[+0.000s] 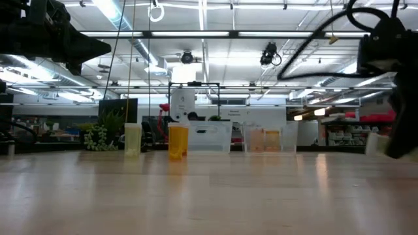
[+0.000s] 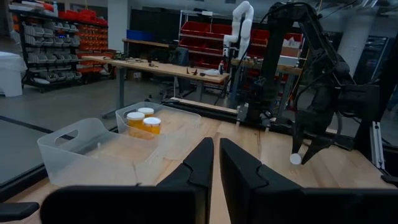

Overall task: Pick and place medicine bottles into bin by pill shape (circle, oval)
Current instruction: Put the bottom right small yellow pill into the left transparent bin

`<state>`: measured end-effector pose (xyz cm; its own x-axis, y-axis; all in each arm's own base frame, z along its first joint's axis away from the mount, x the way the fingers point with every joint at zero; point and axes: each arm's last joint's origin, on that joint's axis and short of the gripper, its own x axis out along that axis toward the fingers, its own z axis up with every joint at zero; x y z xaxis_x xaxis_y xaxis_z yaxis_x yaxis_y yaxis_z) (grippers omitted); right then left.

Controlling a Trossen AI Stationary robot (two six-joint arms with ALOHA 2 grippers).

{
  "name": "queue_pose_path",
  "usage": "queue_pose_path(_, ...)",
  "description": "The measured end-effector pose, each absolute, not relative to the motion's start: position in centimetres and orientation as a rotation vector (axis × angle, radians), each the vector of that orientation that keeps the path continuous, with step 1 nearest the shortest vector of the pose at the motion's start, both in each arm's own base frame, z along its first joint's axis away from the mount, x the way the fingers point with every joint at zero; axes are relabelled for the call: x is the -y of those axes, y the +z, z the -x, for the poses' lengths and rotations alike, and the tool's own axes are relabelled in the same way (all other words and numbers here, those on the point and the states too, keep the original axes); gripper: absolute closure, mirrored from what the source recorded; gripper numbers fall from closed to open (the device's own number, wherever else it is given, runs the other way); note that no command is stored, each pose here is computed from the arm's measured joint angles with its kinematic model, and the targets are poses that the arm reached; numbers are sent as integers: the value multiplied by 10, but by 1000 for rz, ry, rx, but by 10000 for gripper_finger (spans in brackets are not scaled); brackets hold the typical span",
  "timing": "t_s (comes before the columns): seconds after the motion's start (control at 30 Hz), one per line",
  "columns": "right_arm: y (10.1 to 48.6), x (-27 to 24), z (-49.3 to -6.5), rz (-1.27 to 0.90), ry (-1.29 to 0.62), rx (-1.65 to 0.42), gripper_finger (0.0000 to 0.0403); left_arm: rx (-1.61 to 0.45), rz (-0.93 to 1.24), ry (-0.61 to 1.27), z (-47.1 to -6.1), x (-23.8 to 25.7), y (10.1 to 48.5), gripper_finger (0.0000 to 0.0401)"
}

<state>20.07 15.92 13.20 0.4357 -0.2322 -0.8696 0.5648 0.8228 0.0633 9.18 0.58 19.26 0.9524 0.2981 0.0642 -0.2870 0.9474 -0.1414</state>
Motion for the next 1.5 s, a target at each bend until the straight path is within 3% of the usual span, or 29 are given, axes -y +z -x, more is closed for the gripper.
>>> queue_pose_path(0.4, 140, -151, -225, -231, -490, -758, 285, 85, 131, 298, -92, -6, 193, 370)
queue_pose_path(1.5, 164, -71, -303, -16, -183, -631, 285, 84, 131, 298, -92, -6, 192, 375)
